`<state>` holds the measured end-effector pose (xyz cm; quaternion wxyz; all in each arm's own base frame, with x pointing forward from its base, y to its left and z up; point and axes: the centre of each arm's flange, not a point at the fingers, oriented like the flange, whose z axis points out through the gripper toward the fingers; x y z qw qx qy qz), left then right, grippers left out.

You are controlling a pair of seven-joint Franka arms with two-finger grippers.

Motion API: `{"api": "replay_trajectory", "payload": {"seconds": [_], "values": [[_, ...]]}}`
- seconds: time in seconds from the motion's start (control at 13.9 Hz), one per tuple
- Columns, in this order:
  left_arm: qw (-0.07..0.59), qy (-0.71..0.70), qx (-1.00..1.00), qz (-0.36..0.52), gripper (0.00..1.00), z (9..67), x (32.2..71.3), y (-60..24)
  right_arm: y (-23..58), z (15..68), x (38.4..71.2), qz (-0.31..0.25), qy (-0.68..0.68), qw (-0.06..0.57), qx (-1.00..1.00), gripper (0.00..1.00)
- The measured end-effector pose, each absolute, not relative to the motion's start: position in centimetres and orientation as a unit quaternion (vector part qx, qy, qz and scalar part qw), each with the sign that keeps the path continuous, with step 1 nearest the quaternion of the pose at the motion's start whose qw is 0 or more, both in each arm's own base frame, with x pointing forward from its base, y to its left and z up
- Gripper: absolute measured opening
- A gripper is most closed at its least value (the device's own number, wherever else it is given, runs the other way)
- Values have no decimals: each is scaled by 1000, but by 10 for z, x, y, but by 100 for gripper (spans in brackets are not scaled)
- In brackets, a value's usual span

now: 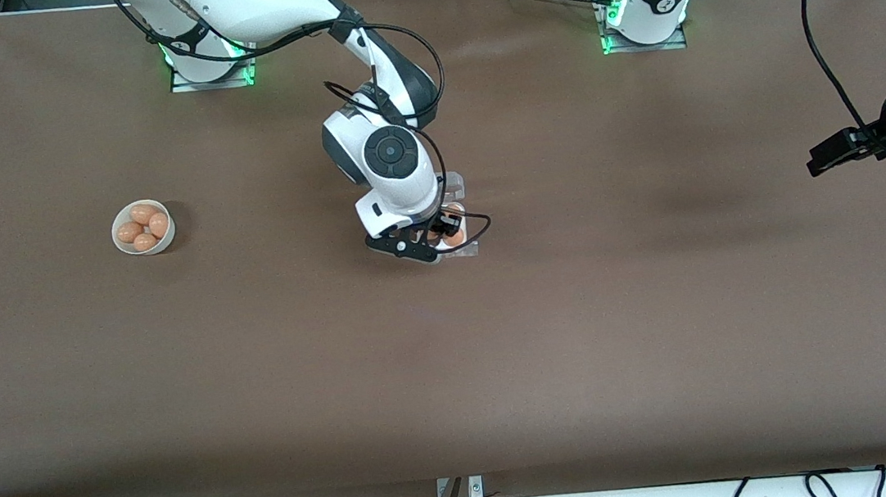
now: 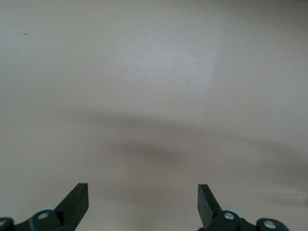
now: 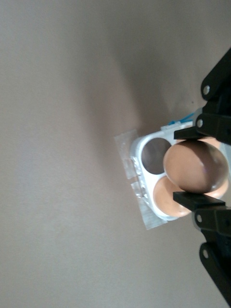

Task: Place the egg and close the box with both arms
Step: 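Release the egg into the box while the left gripper reaches the lid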

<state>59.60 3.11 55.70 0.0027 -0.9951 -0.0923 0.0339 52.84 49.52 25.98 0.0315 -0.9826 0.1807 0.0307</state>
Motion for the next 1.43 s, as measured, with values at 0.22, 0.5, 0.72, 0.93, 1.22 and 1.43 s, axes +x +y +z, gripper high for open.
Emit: {"api": "replay_trajectory", "payload": {"seconds": [0.22, 0.5, 0.72, 0.93, 1.22, 1.43], "values": [[3, -92, -995, 36, 100, 556, 596, 31, 497, 251, 526, 35, 180, 30, -983, 48], [4, -72, -995, 67, 100, 552, 589, 8, 498, 238, 527, 33, 182, 32, -982, 48], [5, -54, -995, 78, 100, 550, 587, -13, 497, 233, 527, 34, 183, 31, -982, 48], [6, -33, -995, 89, 100, 549, 583, -36, 494, 233, 530, 38, 189, 34, -981, 66], [7, 18, -994, 107, 100, 547, 572, -92, 486, 238, 541, 36, 200, 39, -978, 100], [11, 44, -990, 132, 100, 542, 561, -124, 463, 247, 567, 28, 219, 46, -974, 100]]}}
